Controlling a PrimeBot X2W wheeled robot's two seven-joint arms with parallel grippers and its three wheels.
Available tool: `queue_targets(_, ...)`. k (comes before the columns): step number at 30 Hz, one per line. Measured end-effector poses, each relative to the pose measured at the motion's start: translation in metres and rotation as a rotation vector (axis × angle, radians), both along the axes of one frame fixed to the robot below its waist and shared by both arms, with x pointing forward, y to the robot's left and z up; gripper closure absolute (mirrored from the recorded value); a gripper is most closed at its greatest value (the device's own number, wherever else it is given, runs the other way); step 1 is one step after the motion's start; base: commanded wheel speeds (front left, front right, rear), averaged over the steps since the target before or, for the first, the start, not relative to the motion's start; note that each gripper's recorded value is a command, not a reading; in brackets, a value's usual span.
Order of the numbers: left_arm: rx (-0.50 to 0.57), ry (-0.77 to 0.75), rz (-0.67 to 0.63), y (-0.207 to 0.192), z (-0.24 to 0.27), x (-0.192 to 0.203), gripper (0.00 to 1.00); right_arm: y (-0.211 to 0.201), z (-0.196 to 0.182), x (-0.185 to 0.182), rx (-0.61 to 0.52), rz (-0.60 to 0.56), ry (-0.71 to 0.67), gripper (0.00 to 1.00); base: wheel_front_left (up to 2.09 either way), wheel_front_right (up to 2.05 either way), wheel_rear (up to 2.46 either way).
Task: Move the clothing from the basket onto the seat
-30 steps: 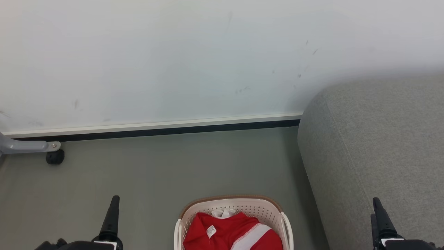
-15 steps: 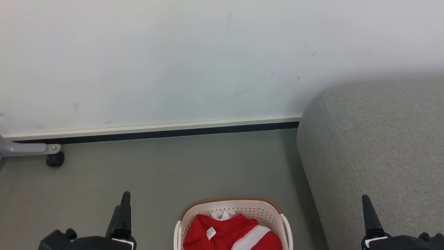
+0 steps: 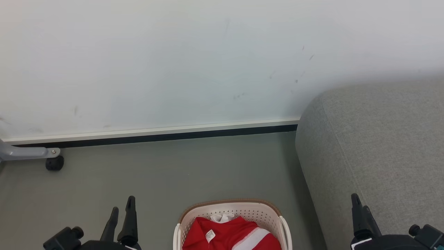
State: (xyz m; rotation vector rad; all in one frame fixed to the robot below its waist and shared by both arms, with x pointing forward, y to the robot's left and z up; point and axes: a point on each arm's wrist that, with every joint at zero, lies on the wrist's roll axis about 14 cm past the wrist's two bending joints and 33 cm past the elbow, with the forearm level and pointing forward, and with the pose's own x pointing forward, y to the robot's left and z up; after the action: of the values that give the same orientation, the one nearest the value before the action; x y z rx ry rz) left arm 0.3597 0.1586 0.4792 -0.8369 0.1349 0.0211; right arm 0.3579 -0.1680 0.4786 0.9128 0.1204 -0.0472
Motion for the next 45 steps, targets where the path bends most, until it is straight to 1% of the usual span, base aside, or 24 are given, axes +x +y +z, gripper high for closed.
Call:
queue_targets(15,0.275,-0.04,-0.014,0.003,0.003,-0.01,0.0,0.009,0.008,-0.007,-0.219,0.038,-0.043,0.0,0.0,0.0,0.0)
queue_targets(23,0.395,-0.061,-0.019,0.002,0.004,-0.016,0.0,0.013,0.012,-0.011,-0.331,0.054,-0.074,0.0,0.0,0.0,0.0)
queue_targets(32,0.522,-0.1,-0.022,0.001,0.01,-0.02,0.0,0.021,0.018,-0.014,-0.439,0.079,-0.119,0.0,0.0,0.0,0.0)
queue_targets(42,0.622,-0.127,-0.021,-0.001,0.012,-0.025,0.0,0.025,0.024,-0.019,-0.552,0.089,-0.162,0.0,0.0,0.0,0.0)
queue_targets(45,0.668,-0.136,-0.023,-0.002,0.011,-0.028,0.0,0.029,0.025,-0.022,-0.596,0.099,-0.181,0.0,0.0,0.0,0.0)
